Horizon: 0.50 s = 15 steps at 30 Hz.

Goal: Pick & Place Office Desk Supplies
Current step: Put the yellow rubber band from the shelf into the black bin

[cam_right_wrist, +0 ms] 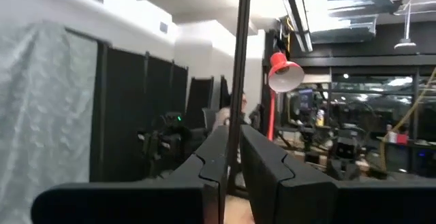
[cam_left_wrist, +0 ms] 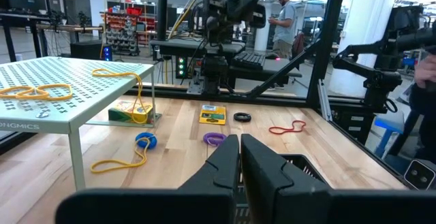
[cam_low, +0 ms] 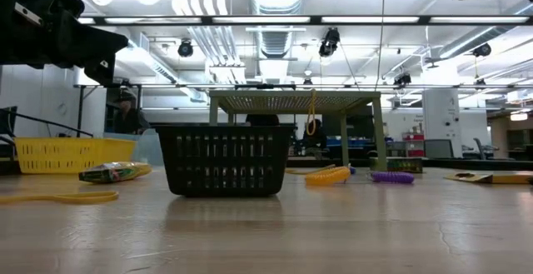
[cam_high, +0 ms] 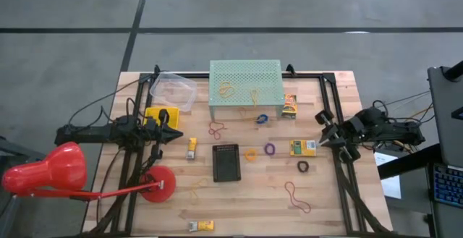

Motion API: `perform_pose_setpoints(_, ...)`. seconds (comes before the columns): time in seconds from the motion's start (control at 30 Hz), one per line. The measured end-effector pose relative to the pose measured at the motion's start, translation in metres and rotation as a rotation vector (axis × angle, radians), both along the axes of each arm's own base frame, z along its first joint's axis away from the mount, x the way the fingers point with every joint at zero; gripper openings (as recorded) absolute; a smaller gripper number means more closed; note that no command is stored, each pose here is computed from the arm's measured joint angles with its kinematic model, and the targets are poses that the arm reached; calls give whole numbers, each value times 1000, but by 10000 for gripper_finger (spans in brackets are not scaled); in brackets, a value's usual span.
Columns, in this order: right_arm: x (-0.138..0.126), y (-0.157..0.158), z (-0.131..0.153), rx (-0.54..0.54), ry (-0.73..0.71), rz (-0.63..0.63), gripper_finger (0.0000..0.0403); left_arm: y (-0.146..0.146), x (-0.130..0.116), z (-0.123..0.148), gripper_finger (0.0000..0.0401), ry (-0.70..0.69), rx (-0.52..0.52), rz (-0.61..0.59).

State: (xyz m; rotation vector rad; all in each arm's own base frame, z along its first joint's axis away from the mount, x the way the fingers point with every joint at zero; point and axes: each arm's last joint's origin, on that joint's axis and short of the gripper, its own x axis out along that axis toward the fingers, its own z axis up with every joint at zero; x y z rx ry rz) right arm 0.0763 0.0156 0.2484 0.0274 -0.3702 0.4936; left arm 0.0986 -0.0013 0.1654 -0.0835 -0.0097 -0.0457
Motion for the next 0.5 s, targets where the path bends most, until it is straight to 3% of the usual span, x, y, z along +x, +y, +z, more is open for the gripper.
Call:
perform_pose_setpoints(0.2, -8, -3, 15, -48, 109, -111, 34, 0, 0, 0, 23, 0, 0, 0)
perform_pose_setpoints(0.5, -14, -6, 30, -39, 66, -209, 34, 0, 0, 0, 23, 0, 0, 0)
